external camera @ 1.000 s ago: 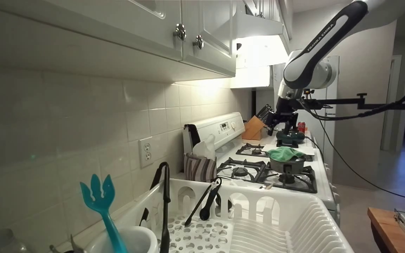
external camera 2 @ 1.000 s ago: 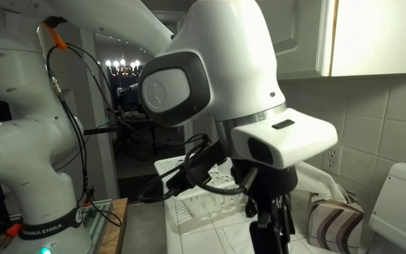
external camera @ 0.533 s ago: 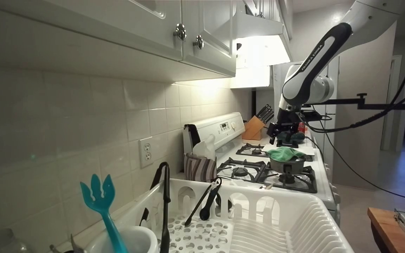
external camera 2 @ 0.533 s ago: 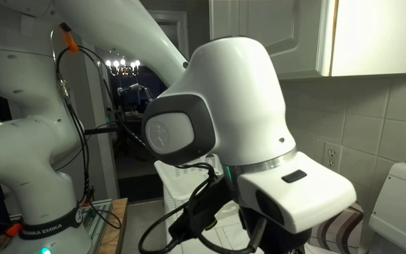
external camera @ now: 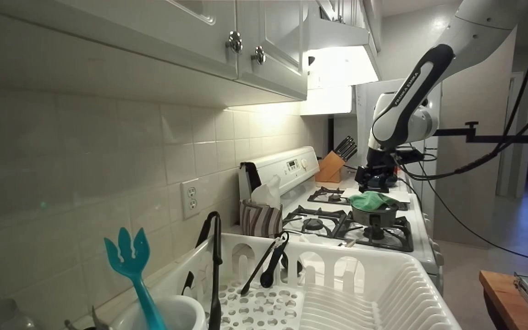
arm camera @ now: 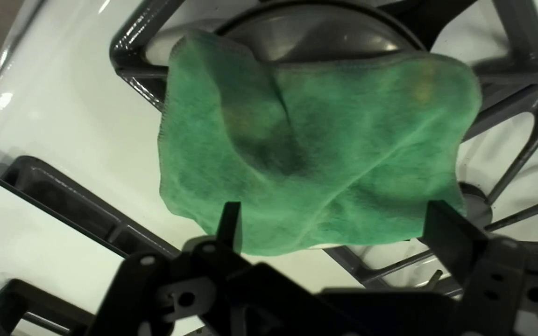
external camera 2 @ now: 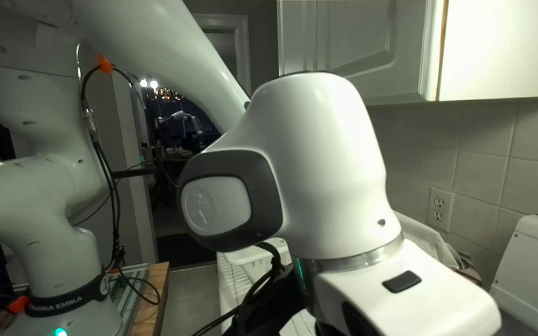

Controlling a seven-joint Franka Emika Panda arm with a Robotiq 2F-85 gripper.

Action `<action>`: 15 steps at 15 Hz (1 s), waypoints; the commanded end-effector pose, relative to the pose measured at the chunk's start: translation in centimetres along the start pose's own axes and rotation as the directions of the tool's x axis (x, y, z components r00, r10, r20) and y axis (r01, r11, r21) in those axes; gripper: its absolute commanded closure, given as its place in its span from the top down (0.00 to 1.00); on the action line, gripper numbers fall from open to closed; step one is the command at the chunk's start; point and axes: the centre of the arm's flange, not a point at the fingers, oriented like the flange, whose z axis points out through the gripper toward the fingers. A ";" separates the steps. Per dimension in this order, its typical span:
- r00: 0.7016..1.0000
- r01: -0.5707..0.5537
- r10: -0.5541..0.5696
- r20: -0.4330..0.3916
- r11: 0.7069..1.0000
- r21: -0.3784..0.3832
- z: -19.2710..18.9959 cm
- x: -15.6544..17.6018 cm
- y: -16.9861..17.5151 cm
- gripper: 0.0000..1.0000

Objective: Use the green towel to remove the lid from the silver pot and place it on the dishrack then place the towel on the countertop.

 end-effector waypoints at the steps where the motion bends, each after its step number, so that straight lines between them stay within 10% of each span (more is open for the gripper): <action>1: 1.000 -0.006 0.006 -0.001 1.000 -0.008 1.3 0.1 -0.3 1.00; 7: 1.000 0.010 -0.010 -0.016 1.000 -0.015 2.4 0.1 -0.9 1.00; 15: 1.000 0.003 -0.003 -0.009 1.000 -0.026 2.9 0.3 -0.8 0.30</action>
